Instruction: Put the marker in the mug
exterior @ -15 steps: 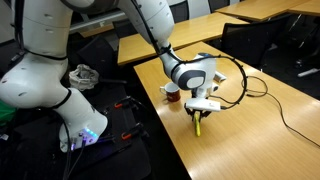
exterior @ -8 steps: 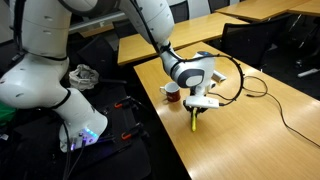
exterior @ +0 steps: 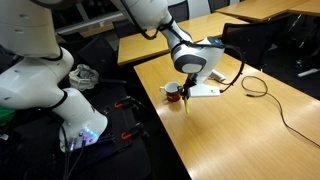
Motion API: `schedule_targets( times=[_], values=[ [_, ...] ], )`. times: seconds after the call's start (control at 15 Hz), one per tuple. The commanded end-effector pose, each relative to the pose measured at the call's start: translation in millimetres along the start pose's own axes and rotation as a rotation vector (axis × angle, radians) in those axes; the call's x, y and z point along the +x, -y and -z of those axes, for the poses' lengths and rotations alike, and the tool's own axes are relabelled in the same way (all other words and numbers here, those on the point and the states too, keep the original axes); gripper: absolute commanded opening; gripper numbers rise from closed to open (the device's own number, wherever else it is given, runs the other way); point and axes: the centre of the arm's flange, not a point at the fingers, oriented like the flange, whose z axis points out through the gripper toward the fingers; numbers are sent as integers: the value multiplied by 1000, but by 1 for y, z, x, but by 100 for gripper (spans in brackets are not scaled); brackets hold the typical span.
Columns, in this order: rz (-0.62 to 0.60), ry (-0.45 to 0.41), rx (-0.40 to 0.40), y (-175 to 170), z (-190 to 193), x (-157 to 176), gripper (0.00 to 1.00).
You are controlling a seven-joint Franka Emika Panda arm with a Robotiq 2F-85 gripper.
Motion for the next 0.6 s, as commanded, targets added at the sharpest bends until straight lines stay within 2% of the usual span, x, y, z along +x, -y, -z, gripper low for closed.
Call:
schedule_targets(
  times=[0.0, 0.33, 0.53],
  values=[
    [141, -116, 97, 12, 19, 6, 5],
    [312, -308, 242, 12, 24, 21, 5],
    [397, -350, 262, 10, 25, 30, 5]
  ],
)
